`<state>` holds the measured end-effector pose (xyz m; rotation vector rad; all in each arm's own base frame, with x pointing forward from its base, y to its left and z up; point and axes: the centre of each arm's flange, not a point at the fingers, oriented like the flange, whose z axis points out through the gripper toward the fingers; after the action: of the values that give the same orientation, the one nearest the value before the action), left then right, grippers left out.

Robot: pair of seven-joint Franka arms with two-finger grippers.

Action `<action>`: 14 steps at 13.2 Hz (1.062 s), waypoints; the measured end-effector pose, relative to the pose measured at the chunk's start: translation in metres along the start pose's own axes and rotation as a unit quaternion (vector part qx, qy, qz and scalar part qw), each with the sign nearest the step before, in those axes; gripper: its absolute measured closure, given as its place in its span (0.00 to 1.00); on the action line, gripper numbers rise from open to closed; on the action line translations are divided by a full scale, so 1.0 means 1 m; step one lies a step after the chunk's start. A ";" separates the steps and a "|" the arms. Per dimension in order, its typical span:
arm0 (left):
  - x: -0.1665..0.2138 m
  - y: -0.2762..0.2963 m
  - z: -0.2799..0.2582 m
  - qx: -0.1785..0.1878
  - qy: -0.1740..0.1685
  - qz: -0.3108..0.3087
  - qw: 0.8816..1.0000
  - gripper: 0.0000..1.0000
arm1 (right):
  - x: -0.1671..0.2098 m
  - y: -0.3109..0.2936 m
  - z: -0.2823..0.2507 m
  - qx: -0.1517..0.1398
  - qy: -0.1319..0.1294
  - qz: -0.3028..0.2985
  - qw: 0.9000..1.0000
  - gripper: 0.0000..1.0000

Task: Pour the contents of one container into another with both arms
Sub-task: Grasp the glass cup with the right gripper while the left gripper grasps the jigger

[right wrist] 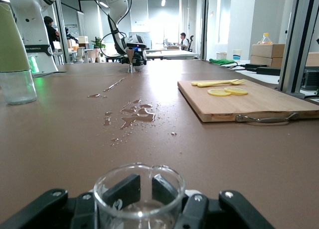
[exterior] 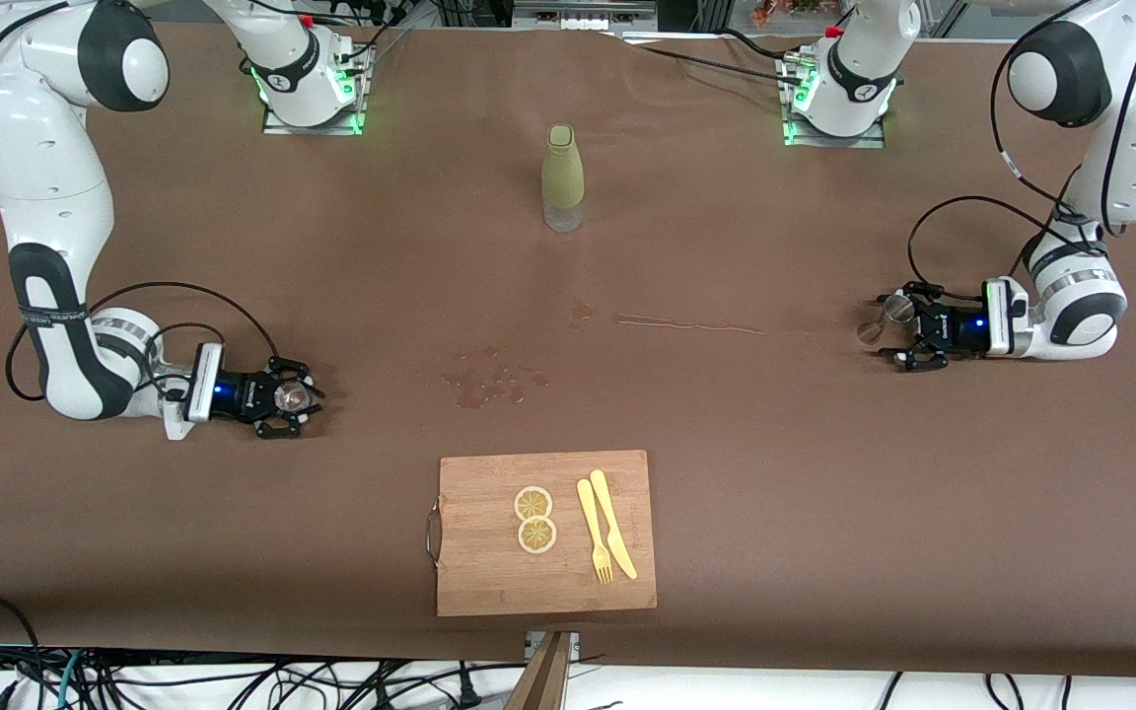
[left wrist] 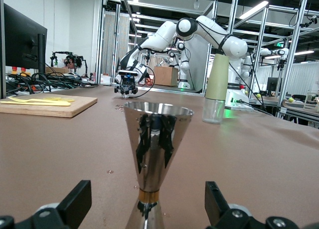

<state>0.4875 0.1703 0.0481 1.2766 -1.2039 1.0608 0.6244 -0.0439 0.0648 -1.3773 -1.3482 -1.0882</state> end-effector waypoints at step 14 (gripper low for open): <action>0.000 0.004 -0.001 -0.006 0.006 -0.003 1.000 0.16 | 0.102 0.033 0.047 0.038 0.001 0.025 0.999 0.82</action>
<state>0.4833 0.1716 0.0489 1.2624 -1.1956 1.0530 0.6594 0.0234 0.1534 -1.3461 -1.3327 -0.9947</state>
